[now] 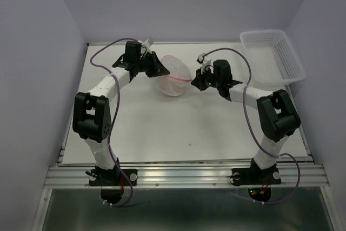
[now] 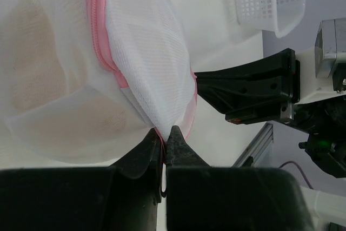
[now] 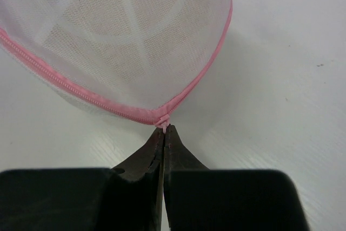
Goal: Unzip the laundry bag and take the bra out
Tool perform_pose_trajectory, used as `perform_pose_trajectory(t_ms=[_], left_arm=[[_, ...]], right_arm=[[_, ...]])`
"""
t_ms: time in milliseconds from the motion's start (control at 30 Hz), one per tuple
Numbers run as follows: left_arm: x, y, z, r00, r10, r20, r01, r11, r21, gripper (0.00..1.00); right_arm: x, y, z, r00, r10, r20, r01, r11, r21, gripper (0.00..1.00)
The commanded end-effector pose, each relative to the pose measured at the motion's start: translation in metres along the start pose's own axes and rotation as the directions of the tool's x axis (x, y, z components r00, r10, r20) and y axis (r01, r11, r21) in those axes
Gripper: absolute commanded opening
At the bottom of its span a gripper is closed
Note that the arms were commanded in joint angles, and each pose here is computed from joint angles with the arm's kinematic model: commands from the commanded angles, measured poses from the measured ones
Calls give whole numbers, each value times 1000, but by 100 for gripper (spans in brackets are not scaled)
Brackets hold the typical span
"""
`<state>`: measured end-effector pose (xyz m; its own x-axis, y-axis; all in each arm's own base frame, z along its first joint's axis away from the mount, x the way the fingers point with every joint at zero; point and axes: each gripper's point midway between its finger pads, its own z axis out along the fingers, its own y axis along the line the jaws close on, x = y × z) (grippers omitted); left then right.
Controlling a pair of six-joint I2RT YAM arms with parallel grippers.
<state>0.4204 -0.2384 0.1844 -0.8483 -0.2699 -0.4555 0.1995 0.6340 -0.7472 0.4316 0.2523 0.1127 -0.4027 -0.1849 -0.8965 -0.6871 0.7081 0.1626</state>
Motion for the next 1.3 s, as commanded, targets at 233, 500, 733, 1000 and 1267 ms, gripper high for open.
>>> perform_pose_trajectory(t_ms=[233,500,733,1000,1267], left_arm=[[-50,11,3,991,116,63,-113,992,-58,0],[-81,9,36,987,140,73,-139,990,-17,10],[-81,-12,25,981,168,95,-171,985,23,86],[-24,12,3,994,79,78,-77,997,-25,94],[26,-26,7,998,44,34,-45,998,35,94]], right_arm=[[-2,-6,-6,997,-72,-18,73,995,74,1],[-13,80,-32,991,-130,-16,129,990,-64,1],[-26,111,-32,1000,-5,-9,4,992,-123,1],[-14,110,-21,999,19,-36,-23,995,-92,1],[-8,116,-20,999,5,-44,-9,995,-98,1]])
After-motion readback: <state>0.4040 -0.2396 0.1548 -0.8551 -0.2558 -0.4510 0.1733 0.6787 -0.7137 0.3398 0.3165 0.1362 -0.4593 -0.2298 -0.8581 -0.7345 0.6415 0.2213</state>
